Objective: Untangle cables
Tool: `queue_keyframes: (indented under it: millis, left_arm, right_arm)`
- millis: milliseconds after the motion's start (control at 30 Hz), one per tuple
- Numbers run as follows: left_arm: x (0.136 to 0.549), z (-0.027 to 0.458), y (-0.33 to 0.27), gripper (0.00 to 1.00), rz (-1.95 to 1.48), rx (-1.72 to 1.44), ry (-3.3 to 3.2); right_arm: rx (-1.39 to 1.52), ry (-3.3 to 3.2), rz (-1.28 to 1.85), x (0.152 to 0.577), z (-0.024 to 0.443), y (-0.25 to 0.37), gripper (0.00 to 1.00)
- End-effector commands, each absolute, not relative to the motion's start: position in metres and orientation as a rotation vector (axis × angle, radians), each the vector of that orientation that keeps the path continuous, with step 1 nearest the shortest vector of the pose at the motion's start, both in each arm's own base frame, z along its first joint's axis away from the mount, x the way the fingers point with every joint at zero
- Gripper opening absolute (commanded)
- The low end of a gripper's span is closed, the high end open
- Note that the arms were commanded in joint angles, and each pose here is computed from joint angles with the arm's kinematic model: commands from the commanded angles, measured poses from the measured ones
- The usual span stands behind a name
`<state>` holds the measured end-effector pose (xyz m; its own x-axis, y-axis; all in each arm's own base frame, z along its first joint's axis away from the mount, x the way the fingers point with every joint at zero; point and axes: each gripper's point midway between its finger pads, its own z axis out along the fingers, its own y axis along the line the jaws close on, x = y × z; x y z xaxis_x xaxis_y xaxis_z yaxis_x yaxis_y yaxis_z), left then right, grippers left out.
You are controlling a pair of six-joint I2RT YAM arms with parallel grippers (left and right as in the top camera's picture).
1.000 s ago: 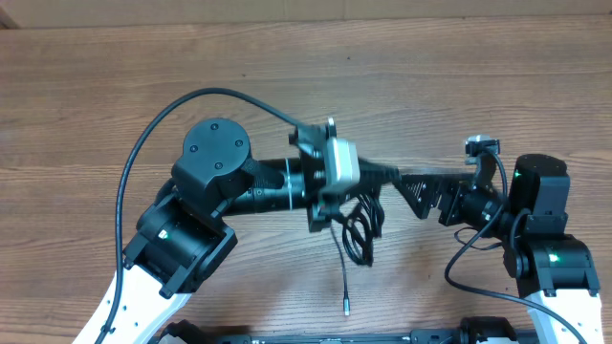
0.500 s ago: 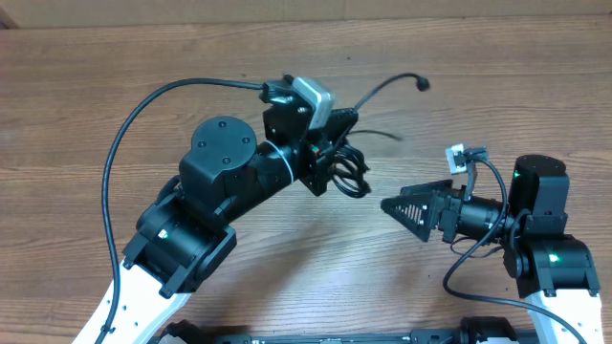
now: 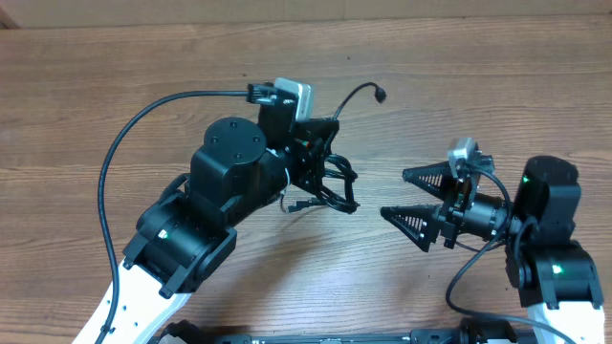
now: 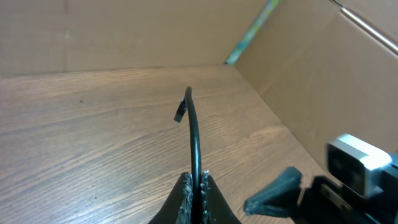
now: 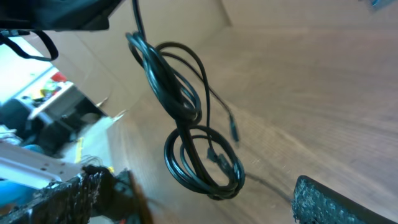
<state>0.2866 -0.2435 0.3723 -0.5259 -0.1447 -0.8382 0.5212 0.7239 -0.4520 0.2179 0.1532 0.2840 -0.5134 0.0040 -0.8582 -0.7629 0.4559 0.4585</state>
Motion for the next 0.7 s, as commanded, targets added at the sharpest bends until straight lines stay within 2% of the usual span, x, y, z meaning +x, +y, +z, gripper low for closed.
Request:
queue_keyframes:
  millis: [0, 200, 333, 533, 667]
  left_arm:
    - [0.293, 0.383, -0.232, 0.04, -0.863, 0.158, 1.939]
    - [0.293, 0.381, -0.232, 0.04, -0.917, 0.072, 1.965]
    - [0.294, 0.371, -0.233, 0.04, -0.969, -0.035, 2.021]
    - [0.296, 0.357, -0.237, 0.04, -1.070, -0.228, 2.096]
    - [0.292, 0.350, -0.250, 0.04, -1.148, -0.224, 2.149]
  right_arm:
    - [-0.618, 1.846, 1.049, 0.223, 0.294, 0.148, 1.00]
    - [-0.665, 1.836, 0.960, 0.226, 0.293, 0.150, 1.00]
    - [-0.796, 1.791, 0.765, 0.230, 0.297, 0.158, 1.00]
    - [-0.932, 1.741, 0.632, 0.230, 0.292, 0.171, 1.00]
    - [-0.986, 1.723, 0.632, 0.233, 0.287, 0.181, 0.90]
